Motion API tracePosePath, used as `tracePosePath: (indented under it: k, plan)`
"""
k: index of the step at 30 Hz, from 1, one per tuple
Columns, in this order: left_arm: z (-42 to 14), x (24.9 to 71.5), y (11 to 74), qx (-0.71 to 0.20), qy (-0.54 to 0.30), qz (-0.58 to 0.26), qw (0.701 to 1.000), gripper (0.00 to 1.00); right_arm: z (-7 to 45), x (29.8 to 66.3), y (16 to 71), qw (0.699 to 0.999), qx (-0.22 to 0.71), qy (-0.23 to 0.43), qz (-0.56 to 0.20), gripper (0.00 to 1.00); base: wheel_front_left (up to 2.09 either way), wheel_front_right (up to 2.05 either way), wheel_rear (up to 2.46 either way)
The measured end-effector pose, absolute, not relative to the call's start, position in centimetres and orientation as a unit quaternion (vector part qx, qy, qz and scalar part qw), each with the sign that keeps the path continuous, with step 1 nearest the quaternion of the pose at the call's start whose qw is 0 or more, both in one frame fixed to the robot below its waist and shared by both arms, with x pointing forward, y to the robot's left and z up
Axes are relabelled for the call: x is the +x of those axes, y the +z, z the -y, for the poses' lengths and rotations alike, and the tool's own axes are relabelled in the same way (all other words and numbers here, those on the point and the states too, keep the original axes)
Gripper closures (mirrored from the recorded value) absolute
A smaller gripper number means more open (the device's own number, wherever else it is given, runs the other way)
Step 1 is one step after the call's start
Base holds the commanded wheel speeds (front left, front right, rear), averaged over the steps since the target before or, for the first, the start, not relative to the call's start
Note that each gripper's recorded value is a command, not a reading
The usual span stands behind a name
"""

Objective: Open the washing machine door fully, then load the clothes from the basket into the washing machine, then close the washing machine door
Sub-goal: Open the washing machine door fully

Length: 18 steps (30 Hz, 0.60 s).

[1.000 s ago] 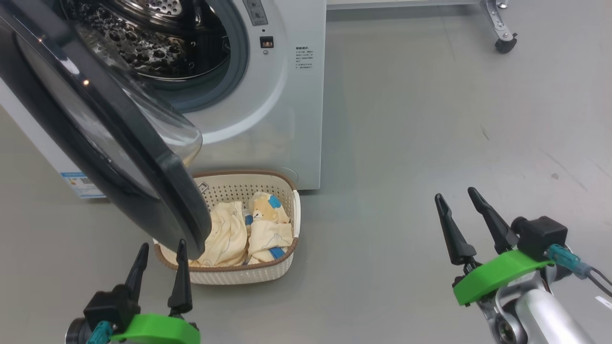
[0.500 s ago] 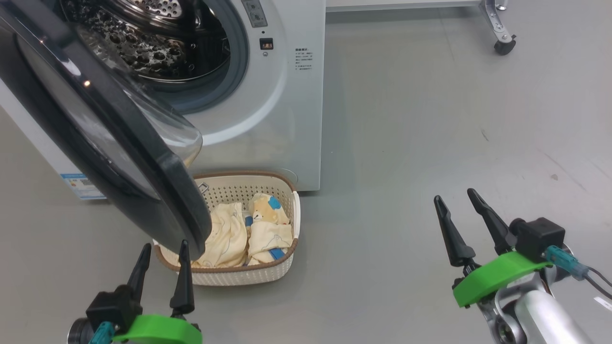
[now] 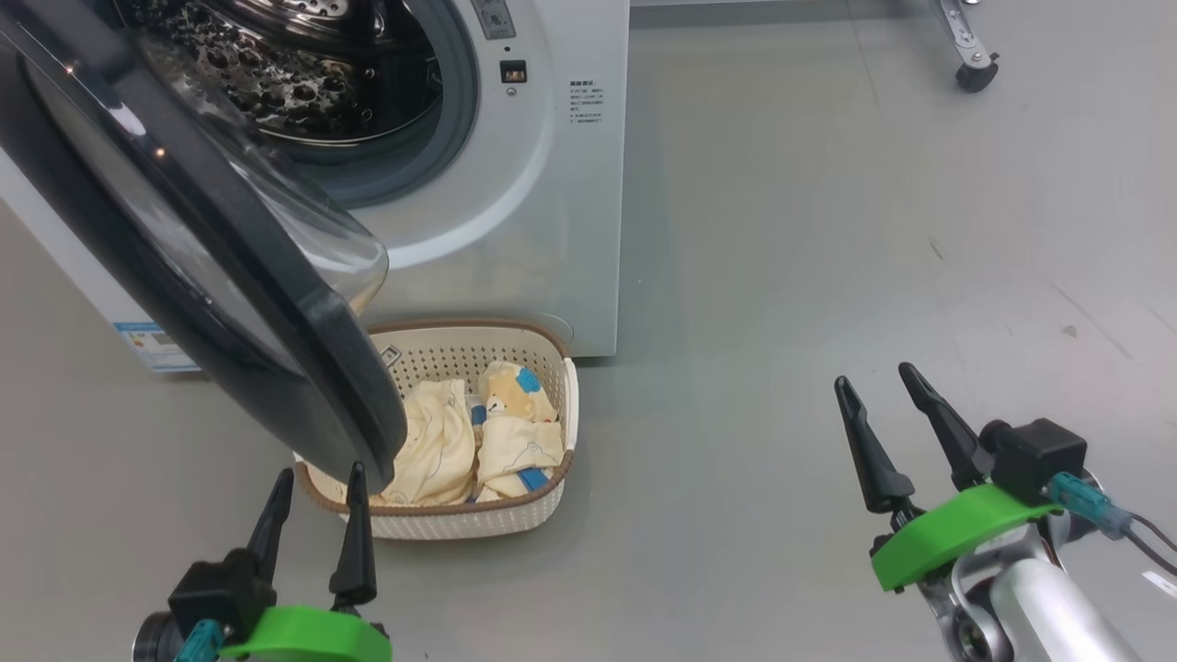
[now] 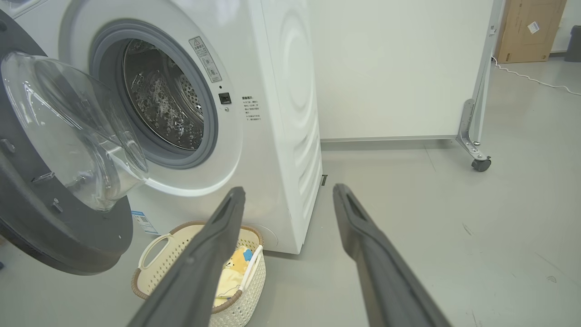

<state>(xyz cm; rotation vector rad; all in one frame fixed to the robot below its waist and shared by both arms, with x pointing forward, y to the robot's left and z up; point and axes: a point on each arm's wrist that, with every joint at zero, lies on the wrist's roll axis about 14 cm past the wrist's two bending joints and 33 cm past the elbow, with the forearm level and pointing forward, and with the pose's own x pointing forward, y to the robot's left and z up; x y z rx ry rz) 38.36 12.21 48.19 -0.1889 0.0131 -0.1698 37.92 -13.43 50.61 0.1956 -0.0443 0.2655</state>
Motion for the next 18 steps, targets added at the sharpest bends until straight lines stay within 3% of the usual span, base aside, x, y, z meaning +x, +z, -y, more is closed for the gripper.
tracePosePath:
  k: [18]
  plan:
    - [-12.23,38.46,47.88,-0.095,-0.084,-0.011,0.992,0.0,13.61,38.12,50.37,0.987,0.099,0.128,0.019,0.0,0.0,0.0,0.0]
